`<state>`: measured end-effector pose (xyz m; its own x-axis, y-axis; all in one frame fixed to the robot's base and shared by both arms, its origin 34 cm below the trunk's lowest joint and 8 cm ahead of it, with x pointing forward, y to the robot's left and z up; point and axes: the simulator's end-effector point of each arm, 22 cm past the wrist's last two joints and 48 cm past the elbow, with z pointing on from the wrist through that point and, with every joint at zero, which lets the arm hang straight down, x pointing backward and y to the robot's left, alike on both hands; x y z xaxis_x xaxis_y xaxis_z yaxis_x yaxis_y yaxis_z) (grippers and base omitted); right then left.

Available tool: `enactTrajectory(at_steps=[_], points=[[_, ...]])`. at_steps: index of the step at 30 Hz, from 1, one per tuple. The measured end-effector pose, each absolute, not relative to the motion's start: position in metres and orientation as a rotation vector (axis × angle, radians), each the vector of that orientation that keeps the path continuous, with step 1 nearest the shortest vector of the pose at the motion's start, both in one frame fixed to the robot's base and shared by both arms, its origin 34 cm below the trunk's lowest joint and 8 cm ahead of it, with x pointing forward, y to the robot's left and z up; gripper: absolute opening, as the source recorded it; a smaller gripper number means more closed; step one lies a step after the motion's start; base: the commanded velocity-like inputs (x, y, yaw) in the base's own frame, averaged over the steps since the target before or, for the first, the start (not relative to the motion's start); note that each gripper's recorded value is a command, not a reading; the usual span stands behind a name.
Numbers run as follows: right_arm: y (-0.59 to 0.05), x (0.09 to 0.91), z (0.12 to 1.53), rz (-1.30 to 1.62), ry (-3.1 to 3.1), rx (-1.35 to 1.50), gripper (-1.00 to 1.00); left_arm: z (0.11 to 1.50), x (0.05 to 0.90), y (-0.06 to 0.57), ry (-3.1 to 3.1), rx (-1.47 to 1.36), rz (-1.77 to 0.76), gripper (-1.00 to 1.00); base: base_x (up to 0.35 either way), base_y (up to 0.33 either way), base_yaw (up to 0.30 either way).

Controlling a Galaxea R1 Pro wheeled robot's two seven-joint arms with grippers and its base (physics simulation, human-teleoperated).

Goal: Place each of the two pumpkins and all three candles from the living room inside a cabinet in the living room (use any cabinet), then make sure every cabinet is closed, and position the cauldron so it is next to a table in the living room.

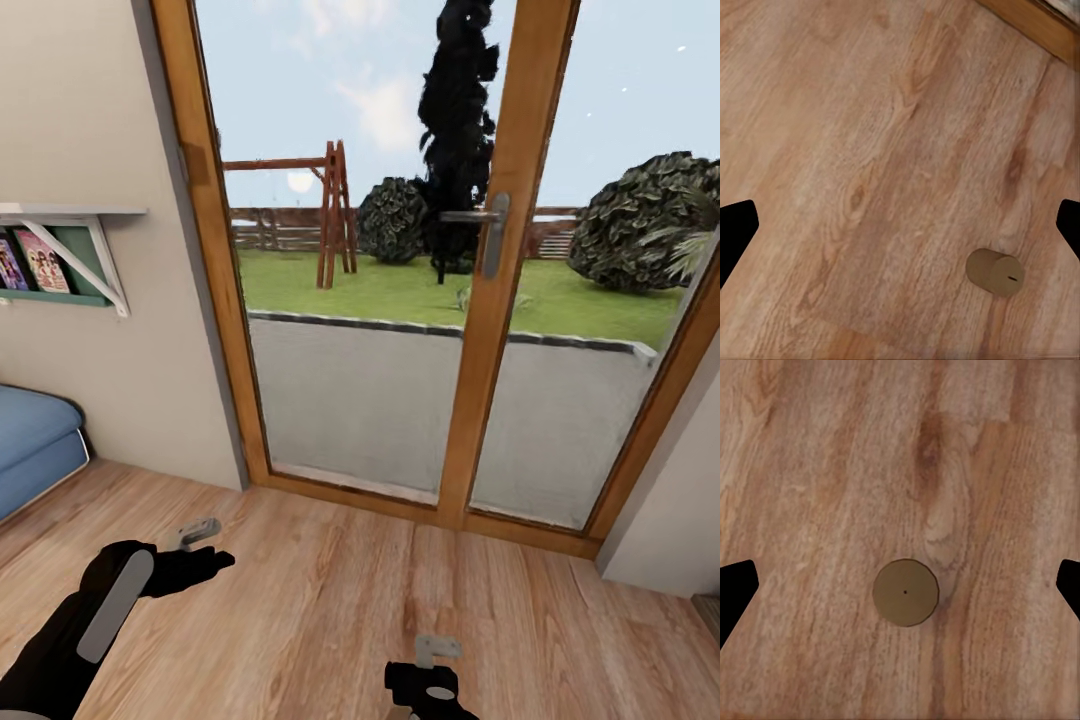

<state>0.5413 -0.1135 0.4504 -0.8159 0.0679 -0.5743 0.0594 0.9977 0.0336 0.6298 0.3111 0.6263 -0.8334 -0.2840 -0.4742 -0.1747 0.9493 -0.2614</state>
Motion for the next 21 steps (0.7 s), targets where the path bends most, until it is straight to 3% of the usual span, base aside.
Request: enactTrajectory(at_steps=[21], points=[[-0.111, 0.539, 0.420, 0.027, 2.511, 0.086, 1.00, 0.646, 0.638, 0.292, 2.453, -0.226, -0.314, 1.00, 0.001, -0.001, 0.000]])
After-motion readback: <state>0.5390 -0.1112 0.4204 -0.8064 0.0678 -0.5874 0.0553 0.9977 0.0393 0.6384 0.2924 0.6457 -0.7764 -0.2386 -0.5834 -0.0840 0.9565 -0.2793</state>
